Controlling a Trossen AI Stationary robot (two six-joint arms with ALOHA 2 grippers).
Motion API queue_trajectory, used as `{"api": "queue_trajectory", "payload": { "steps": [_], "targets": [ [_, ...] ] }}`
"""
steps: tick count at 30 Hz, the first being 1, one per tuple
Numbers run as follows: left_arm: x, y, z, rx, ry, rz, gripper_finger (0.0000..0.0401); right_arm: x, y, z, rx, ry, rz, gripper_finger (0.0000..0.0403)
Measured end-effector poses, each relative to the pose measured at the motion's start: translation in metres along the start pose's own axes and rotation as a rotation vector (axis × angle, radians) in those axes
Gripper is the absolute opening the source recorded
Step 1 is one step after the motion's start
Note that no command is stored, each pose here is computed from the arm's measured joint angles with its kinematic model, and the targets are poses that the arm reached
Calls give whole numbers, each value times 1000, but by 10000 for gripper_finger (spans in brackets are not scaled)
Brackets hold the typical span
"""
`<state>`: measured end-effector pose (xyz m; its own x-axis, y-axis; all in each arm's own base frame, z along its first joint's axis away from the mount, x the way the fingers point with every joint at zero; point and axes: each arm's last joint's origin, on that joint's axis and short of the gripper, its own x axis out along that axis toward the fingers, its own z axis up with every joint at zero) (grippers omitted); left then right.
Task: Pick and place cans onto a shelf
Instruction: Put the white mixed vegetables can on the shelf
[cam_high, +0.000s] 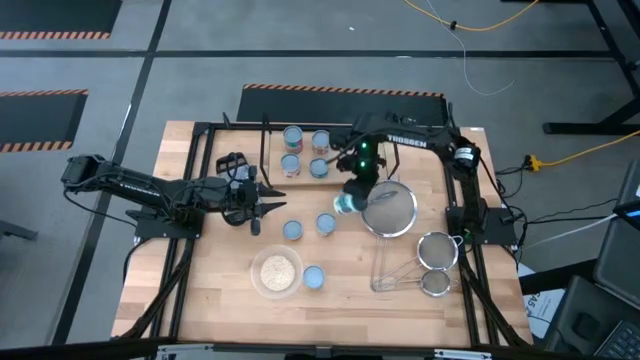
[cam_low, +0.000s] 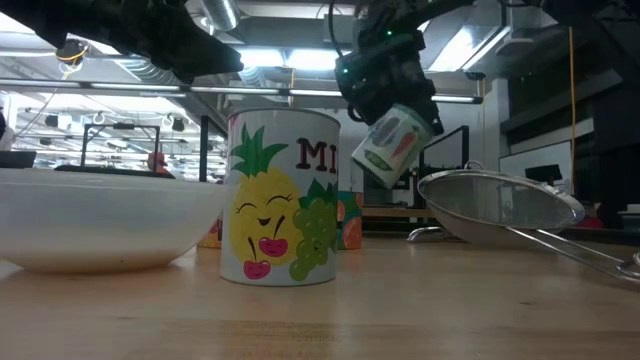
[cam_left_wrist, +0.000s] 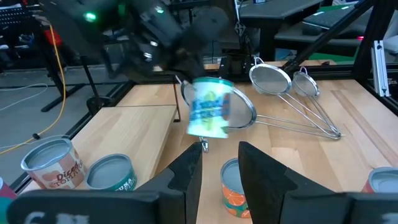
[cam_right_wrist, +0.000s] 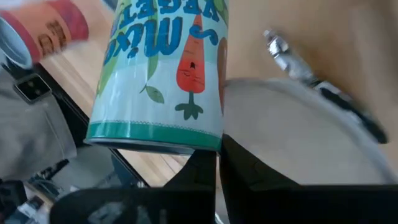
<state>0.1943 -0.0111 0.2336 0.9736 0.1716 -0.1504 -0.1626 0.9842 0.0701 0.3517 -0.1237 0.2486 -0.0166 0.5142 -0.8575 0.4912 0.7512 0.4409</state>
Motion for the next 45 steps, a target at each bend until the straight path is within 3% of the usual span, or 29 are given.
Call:
{"api": "queue_trajectory", "payload": {
  "steps": [13, 25, 30, 45],
  "targets": [
    [0, 0, 0, 0, 0, 0, 98, 56, 36, -16, -22, 183, -39, 10],
    [0, 0, 0, 0, 0, 0, 98, 95, 40, -33, 8, 324, -100, 10],
    [0, 0, 0, 0, -1, 0, 98, 103, 34, -35, 64, 343, -112, 11],
    [0, 0, 0, 4, 0, 0, 98, 106, 34, -29, 32, 291, -98, 19]
  ]
}}
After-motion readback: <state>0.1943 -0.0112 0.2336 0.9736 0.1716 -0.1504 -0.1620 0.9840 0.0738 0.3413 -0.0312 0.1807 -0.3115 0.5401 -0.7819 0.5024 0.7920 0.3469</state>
